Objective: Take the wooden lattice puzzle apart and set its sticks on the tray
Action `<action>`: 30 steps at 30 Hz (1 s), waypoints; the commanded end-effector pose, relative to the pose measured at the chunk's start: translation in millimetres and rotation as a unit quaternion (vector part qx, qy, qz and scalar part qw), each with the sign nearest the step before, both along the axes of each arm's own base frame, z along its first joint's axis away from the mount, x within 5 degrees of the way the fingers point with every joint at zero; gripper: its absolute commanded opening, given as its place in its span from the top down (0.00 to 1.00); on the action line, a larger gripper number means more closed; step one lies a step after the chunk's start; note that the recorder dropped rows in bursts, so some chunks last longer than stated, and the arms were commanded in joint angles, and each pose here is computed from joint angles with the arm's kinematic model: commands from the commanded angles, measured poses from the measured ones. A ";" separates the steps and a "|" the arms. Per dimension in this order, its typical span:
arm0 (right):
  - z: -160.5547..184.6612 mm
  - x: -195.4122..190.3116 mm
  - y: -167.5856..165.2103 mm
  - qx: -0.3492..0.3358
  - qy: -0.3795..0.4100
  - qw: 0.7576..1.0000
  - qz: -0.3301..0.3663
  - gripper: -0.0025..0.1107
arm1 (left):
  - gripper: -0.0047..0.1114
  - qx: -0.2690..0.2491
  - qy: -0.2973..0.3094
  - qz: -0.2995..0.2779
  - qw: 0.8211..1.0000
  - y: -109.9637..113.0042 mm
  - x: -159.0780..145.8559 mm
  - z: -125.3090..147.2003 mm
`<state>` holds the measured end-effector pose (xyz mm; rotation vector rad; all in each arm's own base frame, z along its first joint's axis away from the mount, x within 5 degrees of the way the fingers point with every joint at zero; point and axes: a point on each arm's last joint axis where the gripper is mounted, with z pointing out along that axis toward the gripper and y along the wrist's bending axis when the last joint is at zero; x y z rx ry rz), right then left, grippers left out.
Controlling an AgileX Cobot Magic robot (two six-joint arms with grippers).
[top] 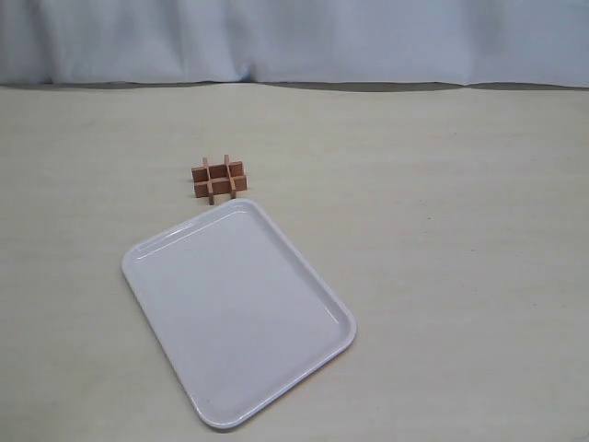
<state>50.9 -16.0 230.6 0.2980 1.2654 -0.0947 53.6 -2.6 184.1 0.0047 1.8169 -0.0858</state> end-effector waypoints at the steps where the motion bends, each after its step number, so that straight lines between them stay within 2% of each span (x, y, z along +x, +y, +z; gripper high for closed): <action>1: 18.8 -9.0 -1.1 0.114 -0.158 0.980 0.040 0.94 | 0.96 -0.002 -0.005 -0.004 1.000 -0.5 0.3 0.0; 3: 18.2 -8.6 -1.1 0.194 -0.177 0.962 0.074 0.94 | 0.96 -0.002 -0.005 -0.004 1.000 -0.5 0.3 0.0; 4: 14.6 -6.5 -0.6 0.256 -0.171 0.946 0.096 0.94 | 0.96 -0.002 -0.005 -0.004 1.000 -0.5 0.3 0.0; 5: 9.1 -3.5 0.9 0.283 -0.142 0.943 0.104 0.94 | 0.96 -0.002 -0.005 -0.004 1.000 -0.5 0.3 0.0; 9: 14.2 -2.9 1.8 0.252 -0.157 0.949 0.109 0.94 | 0.96 -0.002 -0.005 -0.004 1.000 -0.5 0.3 0.0; 11: 30.5 3.5 0.2 0.251 -0.140 0.952 0.103 0.94 | 0.96 -0.002 -0.005 -0.004 1.000 -0.5 0.3 0.0; 15: 71.7 36.2 -3.9 0.199 -0.064 0.974 0.091 0.94 | 0.96 -0.002 -0.005 -0.004 1.000 -0.5 0.3 0.0; 18: 89.7 73.0 -12.9 0.162 0.046 0.984 0.063 0.94 | 0.96 -0.003 -0.006 -0.004 1.000 -0.6 0.3 0.2; 21: 98.7 111.1 -21.8 0.149 0.168 0.974 0.033 0.94 | 0.96 -0.003 -0.006 -0.004 1.000 -0.6 0.3 0.2; 23: 102.8 133.0 -14.8 0.129 0.202 0.969 0.057 0.94 | 0.96 -0.003 -0.006 -0.004 1.000 -0.6 0.3 0.2; 27: 101.4 175.9 21.6 0.103 0.247 0.953 0.144 0.94 | 0.96 -0.003 -0.006 -0.004 1.000 -0.6 0.3 0.2; 30: 87.6 216.7 63.0 0.065 0.329 0.922 0.194 0.94 | 0.96 -0.003 -0.006 -0.004 1.000 -0.6 0.3 0.2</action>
